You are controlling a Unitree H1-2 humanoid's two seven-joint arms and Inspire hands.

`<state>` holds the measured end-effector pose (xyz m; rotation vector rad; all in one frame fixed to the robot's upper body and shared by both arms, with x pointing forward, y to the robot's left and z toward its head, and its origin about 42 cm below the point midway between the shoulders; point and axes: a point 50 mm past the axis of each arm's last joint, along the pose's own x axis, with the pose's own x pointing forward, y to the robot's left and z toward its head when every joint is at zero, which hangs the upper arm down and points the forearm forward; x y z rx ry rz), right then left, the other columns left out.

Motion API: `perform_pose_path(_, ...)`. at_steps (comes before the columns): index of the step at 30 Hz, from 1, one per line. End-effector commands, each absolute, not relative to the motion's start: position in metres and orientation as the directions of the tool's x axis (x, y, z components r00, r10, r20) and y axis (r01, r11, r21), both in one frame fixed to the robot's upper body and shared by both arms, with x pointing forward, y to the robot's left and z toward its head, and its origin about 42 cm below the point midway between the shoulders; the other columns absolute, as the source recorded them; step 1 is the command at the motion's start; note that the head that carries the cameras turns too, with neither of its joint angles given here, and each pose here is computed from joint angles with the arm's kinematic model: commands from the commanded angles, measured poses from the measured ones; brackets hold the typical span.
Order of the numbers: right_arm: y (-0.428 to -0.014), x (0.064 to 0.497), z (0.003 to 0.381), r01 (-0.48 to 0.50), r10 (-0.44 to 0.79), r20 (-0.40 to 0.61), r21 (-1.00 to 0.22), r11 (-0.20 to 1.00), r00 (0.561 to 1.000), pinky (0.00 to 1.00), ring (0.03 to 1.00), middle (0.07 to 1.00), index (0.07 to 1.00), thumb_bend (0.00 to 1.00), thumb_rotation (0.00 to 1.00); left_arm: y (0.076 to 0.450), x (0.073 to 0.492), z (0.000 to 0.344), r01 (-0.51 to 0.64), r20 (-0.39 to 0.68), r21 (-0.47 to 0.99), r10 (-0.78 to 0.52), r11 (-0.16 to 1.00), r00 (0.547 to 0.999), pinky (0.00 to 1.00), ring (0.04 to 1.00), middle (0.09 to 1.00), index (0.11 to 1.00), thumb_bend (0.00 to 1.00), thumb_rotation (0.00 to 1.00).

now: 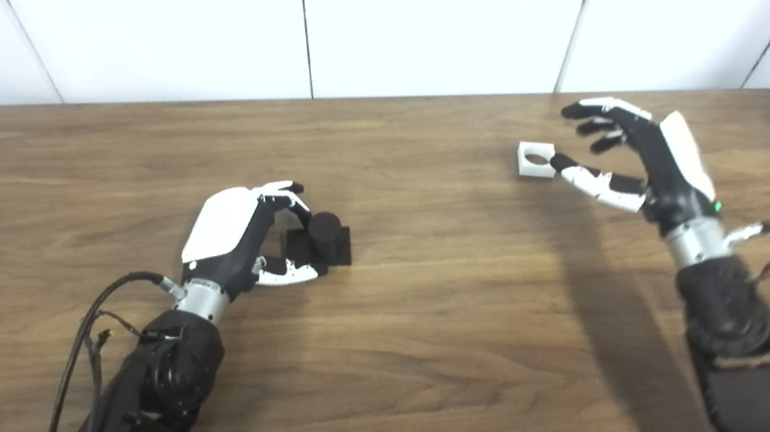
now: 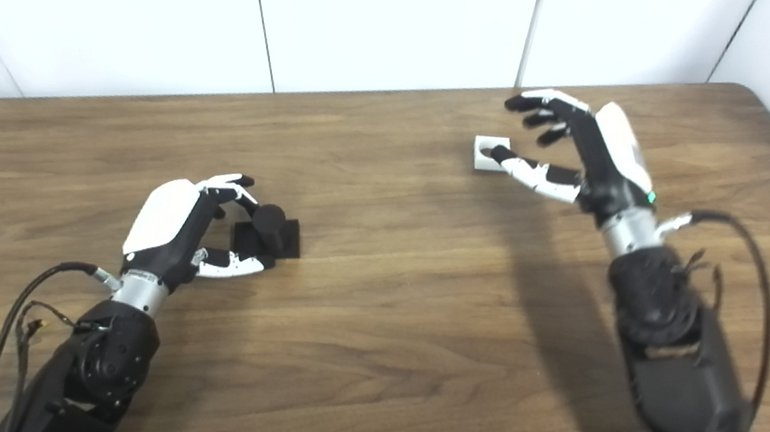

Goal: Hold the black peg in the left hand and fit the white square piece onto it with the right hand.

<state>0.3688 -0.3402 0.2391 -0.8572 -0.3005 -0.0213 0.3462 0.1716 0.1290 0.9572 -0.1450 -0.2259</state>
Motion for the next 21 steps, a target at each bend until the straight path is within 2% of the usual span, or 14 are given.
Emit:
perform_pose_path(1, -0.341, 0.386, 0.272, 0.156, 0.141, 0.301, -0.775, 0.612, 0.943, 0.74, 0.826, 0.801, 0.72, 0.64, 0.26, 0.179, 0.333, 0.094, 0.253, -0.141, 0.819, -0.246, 0.515, 0.959, 0.64, 0.827, 0.836, 0.491, 0.52, 0.07)
perform_pose_path(5, -0.346, 0.402, 0.285, 0.112, 0.16, 0.241, -0.818, 0.564, 0.957, 0.82, 0.869, 0.83, 0.733, 0.66, 0.29, 0.179, 0.333, 0.093, 0.257, -0.146, 0.818, -0.246, 0.514, 0.958, 0.64, 0.828, 0.838, 0.491, 0.52, 0.07)
perform_pose_path(12, -0.355, 0.435, 0.297, 0.054, 0.2, 0.165, -0.882, 0.468, 0.966, 0.78, 0.868, 0.849, 0.732, 0.71, 0.29, 0.178, 0.333, 0.093, 0.255, -0.144, 0.82, -0.246, 0.512, 0.958, 0.64, 0.833, 0.842, 0.491, 0.52, 0.07)
perform_pose_path(16, -0.359, 0.45, 0.303, -0.012, 0.222, 0.096, -0.898, 0.441, 0.97, 0.77, 0.9, 0.863, 0.759, 0.74, 0.36, 0.178, 0.334, 0.093, 0.25, -0.139, 0.822, -0.245, 0.512, 0.959, 0.64, 0.832, 0.84, 0.491, 0.52, 0.08)
perform_pose_path(21, -0.362, 0.465, 0.308, -0.151, 0.258, -0.053, -0.914, 0.377, 0.965, 0.88, 0.957, 0.927, 0.827, 0.77, 0.49, 0.177, 0.335, 0.093, 0.247, -0.139, 0.823, -0.24, 0.511, 0.961, 0.64, 0.833, 0.838, 0.491, 0.52, 0.07)
